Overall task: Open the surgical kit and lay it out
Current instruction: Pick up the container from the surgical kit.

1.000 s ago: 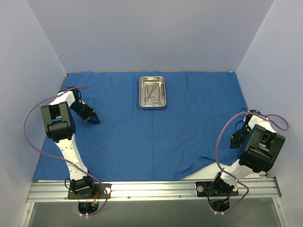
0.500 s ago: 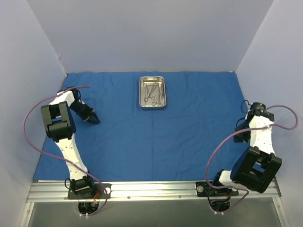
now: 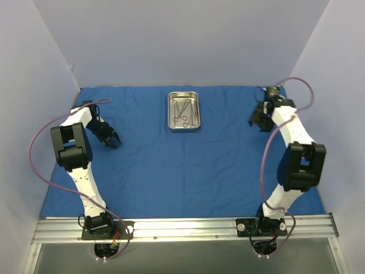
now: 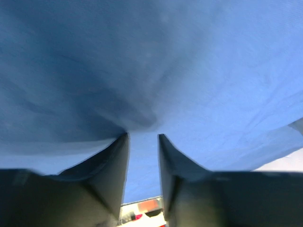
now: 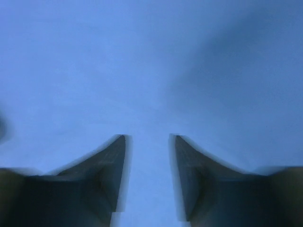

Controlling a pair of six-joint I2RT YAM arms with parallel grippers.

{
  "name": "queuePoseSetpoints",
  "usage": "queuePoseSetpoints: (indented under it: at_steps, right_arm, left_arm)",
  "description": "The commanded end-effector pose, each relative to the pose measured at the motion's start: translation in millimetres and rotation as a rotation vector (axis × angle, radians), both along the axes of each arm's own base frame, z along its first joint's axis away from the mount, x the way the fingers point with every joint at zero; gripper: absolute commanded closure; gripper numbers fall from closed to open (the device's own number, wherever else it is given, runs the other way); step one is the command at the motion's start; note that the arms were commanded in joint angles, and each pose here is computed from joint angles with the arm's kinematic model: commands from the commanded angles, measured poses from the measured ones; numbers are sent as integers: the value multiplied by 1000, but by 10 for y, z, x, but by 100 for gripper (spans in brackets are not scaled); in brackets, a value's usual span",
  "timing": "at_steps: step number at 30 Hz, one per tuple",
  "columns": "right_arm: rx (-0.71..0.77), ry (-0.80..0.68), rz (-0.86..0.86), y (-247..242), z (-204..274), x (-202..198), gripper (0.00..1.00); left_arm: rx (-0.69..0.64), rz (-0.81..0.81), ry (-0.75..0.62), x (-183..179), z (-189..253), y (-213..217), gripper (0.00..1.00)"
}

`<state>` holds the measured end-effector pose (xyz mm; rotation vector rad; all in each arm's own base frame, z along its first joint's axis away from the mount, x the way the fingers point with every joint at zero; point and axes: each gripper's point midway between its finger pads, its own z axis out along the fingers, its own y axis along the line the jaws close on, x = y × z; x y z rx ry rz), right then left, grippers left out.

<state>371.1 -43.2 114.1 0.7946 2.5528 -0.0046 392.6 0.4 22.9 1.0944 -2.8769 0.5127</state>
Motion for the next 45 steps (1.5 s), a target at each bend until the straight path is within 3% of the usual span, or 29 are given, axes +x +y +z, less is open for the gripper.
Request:
queuePoseSetpoints:
  at_steps: [1, 3, 4, 11, 15, 17, 18, 29, 39, 45]
  right_arm:
    - [9, -86, 159, 535, 74, 580, 49]
    - [19, -151, 269, 941, 223, 878, 34]
    - [24, -122, 297, 1062, 50, 979, 28]
    - [55, -158, 426, 1754, -113, 1518, 0]
    - [74, -232, 438, 1981, -69, 1655, 0]
    - [106, -253, 458, 2110, -54, 1698, 0]
    - [115, -254, 469, 2157, -62, 1702, 0]
    - [143, -216, 565, 2346, -278, 1724, 0]
    - [184, -196, 596, 2500, -501, 1755, 17]
    - [187, -185, 607, 2594, -579, 1728, 22]
  left_arm:
    - [53, -49, -136, 151, 385, -14, 57]
    - [52, -64, -162, 165, 478, -43, 54]
    - [43, -70, -169, 167, 501, -59, 52]
    - [6, -159, -236, 168, 648, -225, 50]
    - [-26, -213, -315, 226, 855, -347, 49]
    - [-47, -251, -350, 278, 962, -453, 38]
    - [-56, -264, -355, 273, 1006, -498, 37]
    - [-5, -320, -391, 370, 1236, -768, 39]
    - [-11, -353, -369, 336, 1241, -944, 40]
    - [-13, -369, -358, 281, 1181, -978, 40]
